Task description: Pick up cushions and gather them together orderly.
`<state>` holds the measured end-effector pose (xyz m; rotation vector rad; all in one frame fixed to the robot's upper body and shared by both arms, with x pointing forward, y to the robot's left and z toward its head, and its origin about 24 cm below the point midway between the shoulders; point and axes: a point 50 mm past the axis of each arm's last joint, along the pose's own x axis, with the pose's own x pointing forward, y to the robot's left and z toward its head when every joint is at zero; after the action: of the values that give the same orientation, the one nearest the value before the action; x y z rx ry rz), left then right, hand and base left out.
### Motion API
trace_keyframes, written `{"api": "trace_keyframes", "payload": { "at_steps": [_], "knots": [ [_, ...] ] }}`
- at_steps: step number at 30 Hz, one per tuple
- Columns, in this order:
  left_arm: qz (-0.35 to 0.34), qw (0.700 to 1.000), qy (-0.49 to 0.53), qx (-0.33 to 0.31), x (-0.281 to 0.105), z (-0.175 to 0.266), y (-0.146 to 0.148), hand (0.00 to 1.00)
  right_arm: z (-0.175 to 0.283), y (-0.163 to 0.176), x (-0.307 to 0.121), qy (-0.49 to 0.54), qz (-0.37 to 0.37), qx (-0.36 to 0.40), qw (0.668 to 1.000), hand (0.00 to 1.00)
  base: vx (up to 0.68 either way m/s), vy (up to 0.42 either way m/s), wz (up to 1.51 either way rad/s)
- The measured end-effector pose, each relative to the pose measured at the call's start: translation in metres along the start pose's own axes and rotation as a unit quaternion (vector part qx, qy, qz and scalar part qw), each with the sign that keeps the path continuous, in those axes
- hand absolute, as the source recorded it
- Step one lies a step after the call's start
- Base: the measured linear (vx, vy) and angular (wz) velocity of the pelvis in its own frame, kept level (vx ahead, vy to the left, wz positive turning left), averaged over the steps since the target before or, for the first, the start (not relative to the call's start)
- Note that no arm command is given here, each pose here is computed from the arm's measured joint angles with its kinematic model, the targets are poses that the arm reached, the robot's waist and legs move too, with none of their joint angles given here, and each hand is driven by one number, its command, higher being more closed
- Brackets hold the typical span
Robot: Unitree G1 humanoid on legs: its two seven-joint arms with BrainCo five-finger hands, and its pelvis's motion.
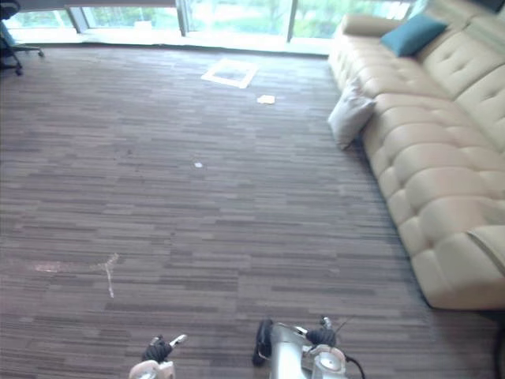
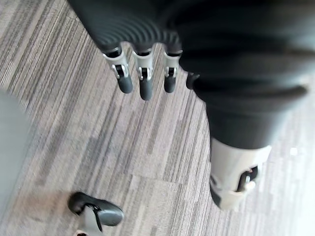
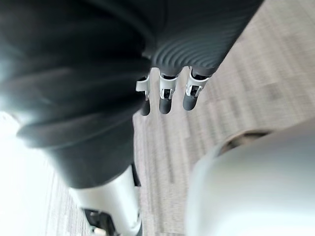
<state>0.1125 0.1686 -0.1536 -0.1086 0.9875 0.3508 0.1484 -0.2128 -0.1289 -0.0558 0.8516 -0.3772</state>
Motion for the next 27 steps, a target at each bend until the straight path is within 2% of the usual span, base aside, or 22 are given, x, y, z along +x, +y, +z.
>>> {"api": "trace_keyframes", "payload": {
  "at_steps": [4, 7, 9, 13, 19, 27],
  "knots": [
    [0.016, 0.999, -0.038, -0.004, 0.003, 0.018, 0.017, 0.0, -0.016, 0.022, -0.005, 0.041, 0.02, 0.029, 0.999, 0.0, 0.74, -0.074, -0.2],
    [0.015, 0.997, -0.068, -0.015, 0.002, 0.03, 0.015, 0.0, -0.019, 0.034, -0.008, 0.05, 0.037, 0.019, 0.998, 0.0, 0.68, -0.001, -0.26],
    [0.011, 0.997, -0.077, -0.031, 0.0, 0.032, 0.009, 0.0, -0.022, 0.036, -0.009, 0.056, 0.037, 0.02, 0.998, 0.0, 0.81, 0.209, -0.56],
    [0.025, 0.995, -0.087, -0.041, 0.0, 0.037, 0.022, 0.0, -0.034, 0.05, -0.015, 0.081, 0.058, 0.01, 0.995, 0.0, 0.79, 0.327, -0.72],
    [0.04, 0.998, -0.045, -0.021, 0.005, 0.025, 0.031, 0.0, -0.035, 0.044, -0.016, 0.068, 0.05, 0.003, 0.996, 0.0, 0.68, 0.323, -0.13],
    [0.029, 0.999, -0.02, 0.021, 0.005, 0.014, 0.025, 0.0, -0.016, 0.031, -0.01, 0.026, 0.03, 0.012, 0.999, 0.0, 0.63, 0.071, 0.22]
  ]
}}
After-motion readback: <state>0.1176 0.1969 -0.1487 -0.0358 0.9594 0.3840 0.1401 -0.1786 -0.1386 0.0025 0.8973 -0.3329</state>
